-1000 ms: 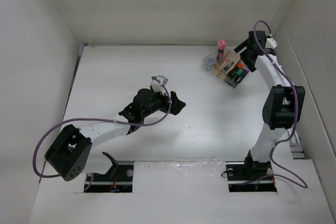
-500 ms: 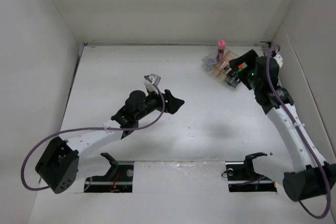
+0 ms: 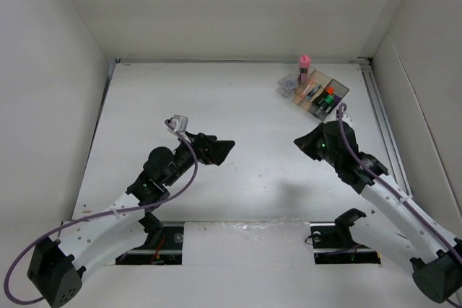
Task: Sort the stationery into containers
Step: Place the stationery into the container
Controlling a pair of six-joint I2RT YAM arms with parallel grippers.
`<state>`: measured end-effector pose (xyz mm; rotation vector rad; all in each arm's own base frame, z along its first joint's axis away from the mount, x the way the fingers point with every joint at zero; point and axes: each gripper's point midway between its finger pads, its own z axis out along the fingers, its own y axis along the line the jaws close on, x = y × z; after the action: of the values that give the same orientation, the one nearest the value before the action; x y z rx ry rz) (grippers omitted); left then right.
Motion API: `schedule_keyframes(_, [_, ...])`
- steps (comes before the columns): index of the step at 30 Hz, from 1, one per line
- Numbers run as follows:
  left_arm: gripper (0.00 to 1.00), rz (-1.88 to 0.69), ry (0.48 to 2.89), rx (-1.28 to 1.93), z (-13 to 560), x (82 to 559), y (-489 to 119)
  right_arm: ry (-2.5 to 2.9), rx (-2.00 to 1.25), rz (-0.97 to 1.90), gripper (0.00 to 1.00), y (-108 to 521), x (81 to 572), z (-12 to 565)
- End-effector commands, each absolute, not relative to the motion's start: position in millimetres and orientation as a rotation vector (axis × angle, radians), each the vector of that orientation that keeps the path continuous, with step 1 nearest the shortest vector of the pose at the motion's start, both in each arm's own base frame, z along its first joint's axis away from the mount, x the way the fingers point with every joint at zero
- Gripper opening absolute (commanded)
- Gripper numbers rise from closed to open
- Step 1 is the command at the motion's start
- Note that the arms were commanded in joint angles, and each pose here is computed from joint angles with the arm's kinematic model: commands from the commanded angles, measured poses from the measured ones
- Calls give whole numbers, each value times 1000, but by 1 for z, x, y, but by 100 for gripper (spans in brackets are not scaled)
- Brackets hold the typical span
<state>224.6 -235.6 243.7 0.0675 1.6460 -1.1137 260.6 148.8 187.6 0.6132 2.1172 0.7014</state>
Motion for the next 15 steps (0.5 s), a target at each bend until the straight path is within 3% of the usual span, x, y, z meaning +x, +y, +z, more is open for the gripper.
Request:
schedule_keyframes(1, [100,-1094,1638,26,240,226,-227,2067,705,648,2,138,257,192])
schedule_keyframes(6, [100,-1019,1655,13,224,228,-215,2088,785,551,8,126,259,180])
schedule_keyframes(9, [100,-954,1663,-10,217,233,-205,2090,808,511,33,125,266,177])
schedule_keyframes(10, [100,-937,1660,-14,217,234,-203,2093,814,488,46,123,268,174])
schedule_keyframes(15, [100,-885,1674,15,211,236,-200,2091,810,461,70,129,274,176])
